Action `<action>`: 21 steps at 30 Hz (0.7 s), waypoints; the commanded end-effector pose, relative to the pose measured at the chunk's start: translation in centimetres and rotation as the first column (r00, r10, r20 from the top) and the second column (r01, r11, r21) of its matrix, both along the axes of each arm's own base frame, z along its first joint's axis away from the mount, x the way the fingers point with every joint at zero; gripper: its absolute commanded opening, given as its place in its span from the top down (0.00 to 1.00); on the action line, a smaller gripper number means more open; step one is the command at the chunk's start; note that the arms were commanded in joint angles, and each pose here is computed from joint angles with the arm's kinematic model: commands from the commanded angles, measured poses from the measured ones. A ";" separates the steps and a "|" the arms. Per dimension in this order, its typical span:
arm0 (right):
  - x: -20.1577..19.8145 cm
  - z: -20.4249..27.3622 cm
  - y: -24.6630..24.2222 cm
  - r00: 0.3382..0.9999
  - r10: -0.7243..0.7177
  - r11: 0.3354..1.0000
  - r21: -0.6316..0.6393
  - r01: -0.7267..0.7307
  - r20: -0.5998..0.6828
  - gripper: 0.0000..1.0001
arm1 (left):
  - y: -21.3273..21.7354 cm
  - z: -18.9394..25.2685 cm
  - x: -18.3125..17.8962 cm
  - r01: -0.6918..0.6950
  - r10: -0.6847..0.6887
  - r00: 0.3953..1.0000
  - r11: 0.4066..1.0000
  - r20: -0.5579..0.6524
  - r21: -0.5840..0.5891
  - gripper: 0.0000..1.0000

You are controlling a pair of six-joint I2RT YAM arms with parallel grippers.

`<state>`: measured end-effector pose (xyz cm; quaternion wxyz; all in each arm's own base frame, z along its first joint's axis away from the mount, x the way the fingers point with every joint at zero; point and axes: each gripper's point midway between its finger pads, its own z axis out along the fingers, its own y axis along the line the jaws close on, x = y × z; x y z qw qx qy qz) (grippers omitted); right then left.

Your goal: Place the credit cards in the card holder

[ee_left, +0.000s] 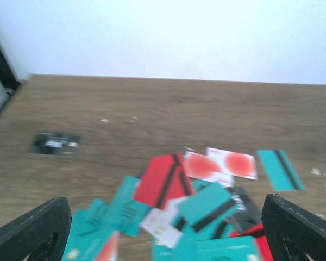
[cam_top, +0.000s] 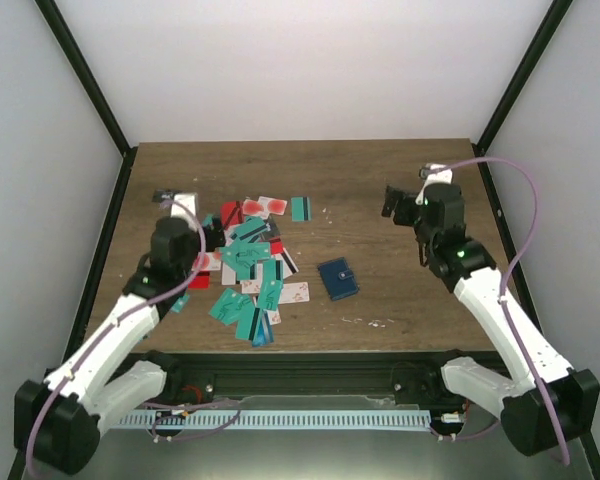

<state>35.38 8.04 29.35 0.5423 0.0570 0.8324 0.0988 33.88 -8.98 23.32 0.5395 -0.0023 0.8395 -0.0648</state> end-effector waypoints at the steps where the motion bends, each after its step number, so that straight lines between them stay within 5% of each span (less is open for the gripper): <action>1: 0.1 -1.7 -3.8 0.979 -0.139 0.976 -0.146 0.161 0.148 0.00 | 5.1 2.0 -1.0 -0.205 0.165 0.929 0.974 0.330 0.091 0.03; 13: -2.8 -11.3 -3.3 0.962 -0.023 0.981 -0.178 0.074 0.273 0.00 | 7.8 -6.4 -2.3 -0.180 0.142 0.920 0.981 0.364 0.072 0.02; 21: -2.2 -12.5 -3.6 0.918 0.018 0.975 -0.212 0.072 0.395 0.00 | 8.9 -6.6 -0.1 -0.200 0.169 0.893 0.979 0.416 0.032 0.00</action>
